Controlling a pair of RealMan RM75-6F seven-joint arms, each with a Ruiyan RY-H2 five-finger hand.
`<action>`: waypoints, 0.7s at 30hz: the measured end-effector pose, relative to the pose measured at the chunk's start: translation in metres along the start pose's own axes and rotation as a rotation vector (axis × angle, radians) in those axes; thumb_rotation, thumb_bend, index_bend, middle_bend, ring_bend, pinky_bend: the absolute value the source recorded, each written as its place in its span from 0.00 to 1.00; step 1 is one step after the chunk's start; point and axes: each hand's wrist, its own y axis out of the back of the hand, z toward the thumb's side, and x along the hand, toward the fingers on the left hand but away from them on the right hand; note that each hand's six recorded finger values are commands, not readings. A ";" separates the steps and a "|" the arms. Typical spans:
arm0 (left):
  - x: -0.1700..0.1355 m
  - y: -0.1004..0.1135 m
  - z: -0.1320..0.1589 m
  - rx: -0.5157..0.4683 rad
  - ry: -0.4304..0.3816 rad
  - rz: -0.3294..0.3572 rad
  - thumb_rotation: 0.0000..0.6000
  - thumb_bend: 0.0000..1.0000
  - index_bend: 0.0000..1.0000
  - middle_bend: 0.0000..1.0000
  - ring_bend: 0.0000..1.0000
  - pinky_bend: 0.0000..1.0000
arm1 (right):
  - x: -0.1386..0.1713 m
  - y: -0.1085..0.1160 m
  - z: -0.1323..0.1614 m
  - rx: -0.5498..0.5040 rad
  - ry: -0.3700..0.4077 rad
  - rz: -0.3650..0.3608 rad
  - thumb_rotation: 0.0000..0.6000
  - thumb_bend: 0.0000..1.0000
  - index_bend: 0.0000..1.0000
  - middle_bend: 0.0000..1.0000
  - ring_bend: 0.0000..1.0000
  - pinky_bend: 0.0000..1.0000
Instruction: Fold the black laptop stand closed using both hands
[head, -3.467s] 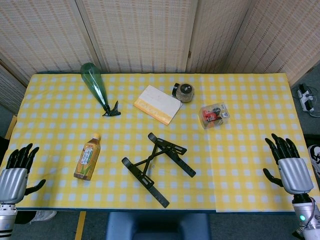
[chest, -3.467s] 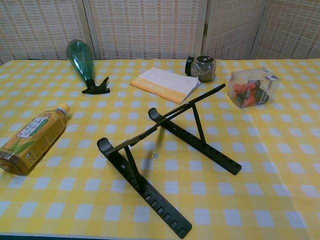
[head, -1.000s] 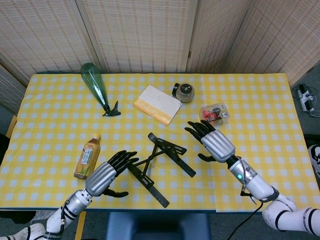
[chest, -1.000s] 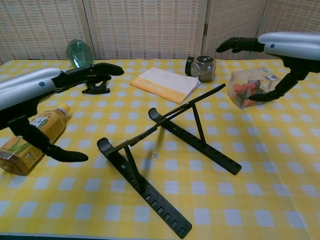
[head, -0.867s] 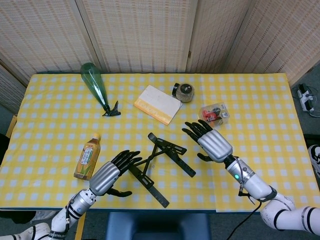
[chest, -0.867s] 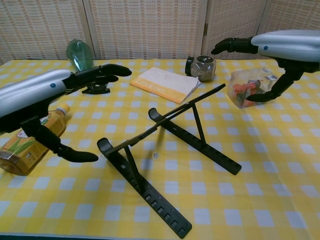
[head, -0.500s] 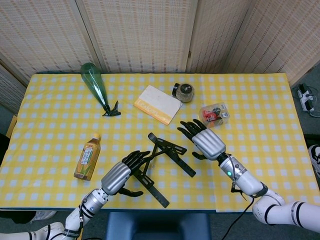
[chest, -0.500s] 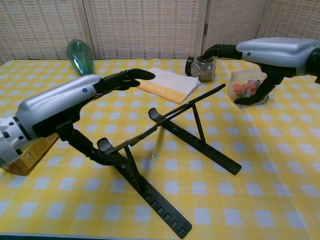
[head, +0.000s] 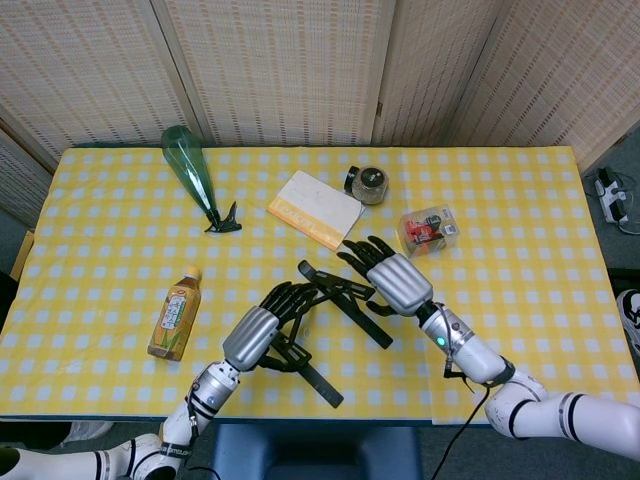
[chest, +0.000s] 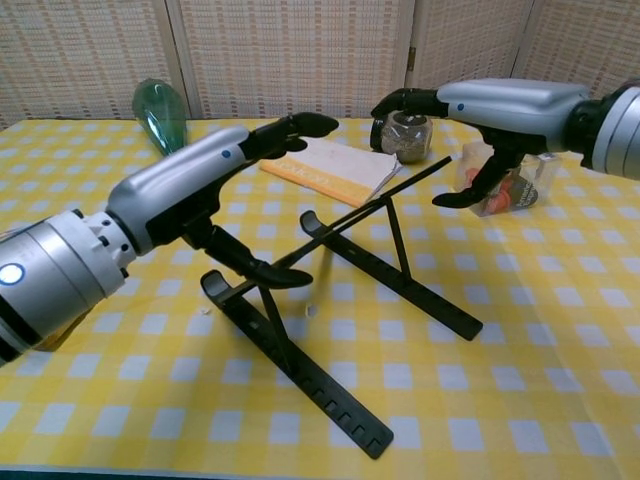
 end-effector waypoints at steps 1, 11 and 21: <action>0.001 0.002 -0.002 0.005 0.005 0.008 1.00 0.16 0.04 0.12 0.11 0.00 | -0.001 0.000 0.001 -0.002 0.003 -0.001 1.00 0.32 0.00 0.00 0.07 0.02; 0.006 0.035 -0.027 -0.062 0.071 0.103 1.00 0.16 0.16 0.21 0.19 0.00 | -0.001 0.008 0.003 -0.035 0.006 -0.027 1.00 0.32 0.00 0.00 0.07 0.02; 0.011 0.069 -0.059 -0.097 0.157 0.159 1.00 0.16 0.27 0.29 0.25 0.02 | 0.020 0.019 -0.004 -0.086 -0.004 -0.063 1.00 0.32 0.00 0.00 0.07 0.02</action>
